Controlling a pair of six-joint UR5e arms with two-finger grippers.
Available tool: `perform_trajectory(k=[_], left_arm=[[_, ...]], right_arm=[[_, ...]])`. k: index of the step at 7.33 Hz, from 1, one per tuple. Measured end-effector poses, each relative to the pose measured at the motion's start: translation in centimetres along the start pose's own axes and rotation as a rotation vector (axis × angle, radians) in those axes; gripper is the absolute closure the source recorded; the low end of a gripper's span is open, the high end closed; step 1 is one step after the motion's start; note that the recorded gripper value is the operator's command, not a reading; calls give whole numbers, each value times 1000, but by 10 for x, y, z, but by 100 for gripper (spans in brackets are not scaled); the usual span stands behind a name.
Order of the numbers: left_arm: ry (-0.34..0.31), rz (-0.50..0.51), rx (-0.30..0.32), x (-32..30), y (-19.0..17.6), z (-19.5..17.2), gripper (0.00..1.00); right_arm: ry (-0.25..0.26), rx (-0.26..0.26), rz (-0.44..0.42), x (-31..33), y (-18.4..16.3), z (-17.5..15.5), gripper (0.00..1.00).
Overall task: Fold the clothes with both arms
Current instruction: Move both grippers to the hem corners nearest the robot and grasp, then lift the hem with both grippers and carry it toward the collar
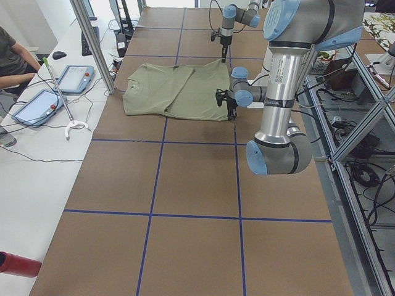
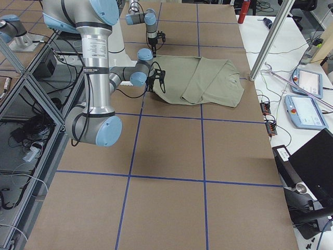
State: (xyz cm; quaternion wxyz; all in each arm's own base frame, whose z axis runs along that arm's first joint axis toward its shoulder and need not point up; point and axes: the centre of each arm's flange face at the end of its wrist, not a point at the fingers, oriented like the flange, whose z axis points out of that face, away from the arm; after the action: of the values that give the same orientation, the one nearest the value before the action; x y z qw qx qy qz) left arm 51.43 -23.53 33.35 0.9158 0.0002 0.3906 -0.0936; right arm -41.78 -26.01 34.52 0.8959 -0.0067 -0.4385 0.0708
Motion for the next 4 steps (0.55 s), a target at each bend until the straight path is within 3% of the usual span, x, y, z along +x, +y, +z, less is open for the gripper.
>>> perform_trajectory(k=[4], left_arm=[[39, -3, 2, -1, -2, -24, 100]], right_arm=[[-17, -35, 21, 7, -8, -17, 100]])
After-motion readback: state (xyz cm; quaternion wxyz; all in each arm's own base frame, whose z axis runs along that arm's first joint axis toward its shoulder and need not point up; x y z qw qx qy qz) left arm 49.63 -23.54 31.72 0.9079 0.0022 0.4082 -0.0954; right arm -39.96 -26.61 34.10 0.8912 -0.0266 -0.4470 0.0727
